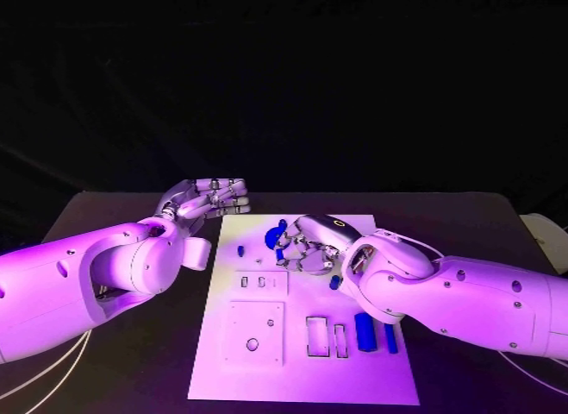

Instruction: Assemble the parts on the task board

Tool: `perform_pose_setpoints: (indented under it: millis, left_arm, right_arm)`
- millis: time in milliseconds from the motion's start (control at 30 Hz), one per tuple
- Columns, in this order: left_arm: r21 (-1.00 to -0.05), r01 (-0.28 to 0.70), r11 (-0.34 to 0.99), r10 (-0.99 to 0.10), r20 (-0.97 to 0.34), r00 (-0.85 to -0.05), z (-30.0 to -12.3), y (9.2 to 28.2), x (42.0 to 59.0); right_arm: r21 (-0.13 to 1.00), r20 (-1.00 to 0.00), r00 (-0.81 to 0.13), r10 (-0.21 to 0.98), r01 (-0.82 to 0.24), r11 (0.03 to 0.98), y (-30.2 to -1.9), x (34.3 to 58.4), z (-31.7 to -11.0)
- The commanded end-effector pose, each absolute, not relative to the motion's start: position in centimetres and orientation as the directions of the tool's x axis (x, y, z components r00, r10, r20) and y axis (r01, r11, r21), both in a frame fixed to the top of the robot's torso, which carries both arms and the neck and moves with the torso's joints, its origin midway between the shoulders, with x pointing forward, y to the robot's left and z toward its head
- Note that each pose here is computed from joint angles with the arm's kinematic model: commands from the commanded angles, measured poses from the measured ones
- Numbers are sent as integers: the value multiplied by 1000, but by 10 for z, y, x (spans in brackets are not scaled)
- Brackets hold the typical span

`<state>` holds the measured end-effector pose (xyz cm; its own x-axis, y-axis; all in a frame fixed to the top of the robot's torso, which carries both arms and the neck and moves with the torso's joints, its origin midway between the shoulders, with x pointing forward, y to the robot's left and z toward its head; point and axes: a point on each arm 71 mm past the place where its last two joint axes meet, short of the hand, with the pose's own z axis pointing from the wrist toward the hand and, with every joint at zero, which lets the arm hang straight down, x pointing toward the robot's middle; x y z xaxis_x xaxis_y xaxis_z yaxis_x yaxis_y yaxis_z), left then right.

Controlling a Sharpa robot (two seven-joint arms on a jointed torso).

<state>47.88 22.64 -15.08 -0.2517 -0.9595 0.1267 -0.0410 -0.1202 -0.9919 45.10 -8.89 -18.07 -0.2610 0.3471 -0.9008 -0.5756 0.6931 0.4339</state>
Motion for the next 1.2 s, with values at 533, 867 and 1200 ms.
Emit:
perform_pose_setpoints:
  millis: [533, 867, 1200]
  left_arm:
    - [-990, -42, -133, -951, 140, -277, -150, 222, 478]
    - [-990, -43, -132, -951, 139, -275, -150, 222, 478]
    - [-990, -43, -133, -951, 139, -276, -150, 222, 478]
  right_arm:
    - [312, -947, -257, 194, -587, 747, -59, 440, -208]
    - [291, -951, -263, 163, -585, 757, -59, 439, -213]
    - [286, -952, -267, 153, -582, 761, -58, 439, -216]
